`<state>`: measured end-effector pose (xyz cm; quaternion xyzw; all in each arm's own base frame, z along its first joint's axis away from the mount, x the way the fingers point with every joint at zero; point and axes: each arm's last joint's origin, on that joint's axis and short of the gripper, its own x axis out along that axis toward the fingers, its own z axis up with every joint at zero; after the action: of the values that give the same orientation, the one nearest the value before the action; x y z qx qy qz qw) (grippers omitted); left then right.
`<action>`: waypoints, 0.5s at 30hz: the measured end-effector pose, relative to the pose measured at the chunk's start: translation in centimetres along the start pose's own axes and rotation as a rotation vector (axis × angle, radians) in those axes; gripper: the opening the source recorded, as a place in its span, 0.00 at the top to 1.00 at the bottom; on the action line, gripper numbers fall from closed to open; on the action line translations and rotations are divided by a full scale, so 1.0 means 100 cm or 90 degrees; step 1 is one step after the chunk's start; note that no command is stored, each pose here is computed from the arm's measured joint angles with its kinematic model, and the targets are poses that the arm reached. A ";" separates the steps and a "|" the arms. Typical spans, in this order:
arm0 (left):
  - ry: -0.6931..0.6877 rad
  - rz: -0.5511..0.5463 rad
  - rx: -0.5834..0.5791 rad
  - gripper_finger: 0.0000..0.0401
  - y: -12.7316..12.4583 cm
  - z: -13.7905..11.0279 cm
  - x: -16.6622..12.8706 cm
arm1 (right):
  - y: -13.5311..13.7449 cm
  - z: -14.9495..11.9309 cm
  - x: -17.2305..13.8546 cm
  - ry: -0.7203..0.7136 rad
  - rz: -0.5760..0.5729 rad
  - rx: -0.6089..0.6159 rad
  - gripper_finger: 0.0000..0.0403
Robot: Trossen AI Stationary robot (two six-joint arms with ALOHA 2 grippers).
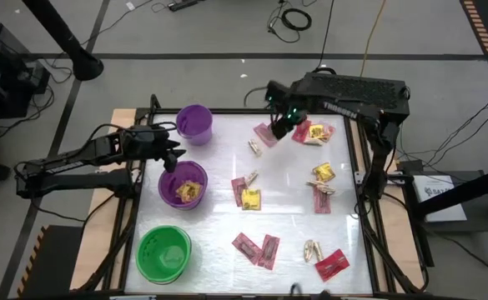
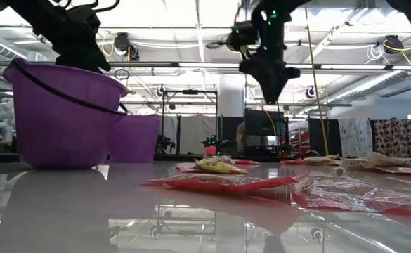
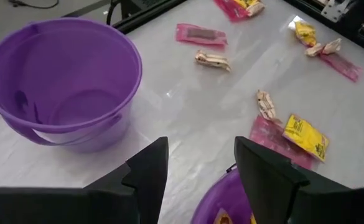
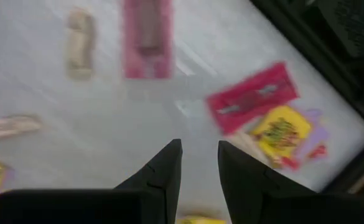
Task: Sort candy by brand, put in halloween buckets
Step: Put the yellow candy into the bottom purple bucket
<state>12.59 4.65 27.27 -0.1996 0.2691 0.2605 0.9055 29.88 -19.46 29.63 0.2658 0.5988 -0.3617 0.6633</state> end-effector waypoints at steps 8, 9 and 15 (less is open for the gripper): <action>-0.021 0.070 -0.134 0.52 0.001 0.003 0.009 | -0.098 0.011 0.049 0.058 -0.030 0.049 0.76; -0.021 0.074 -0.148 0.52 0.001 0.003 0.010 | -0.108 0.009 0.058 0.067 -0.032 0.062 0.76; -0.019 0.081 -0.227 0.52 0.000 0.005 0.017 | -0.150 -0.009 0.105 0.100 -0.041 0.107 0.76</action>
<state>14.00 5.50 26.60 -0.3355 0.2176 0.3639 0.8412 17.55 -29.38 20.29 0.3287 0.6246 -0.4100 0.5777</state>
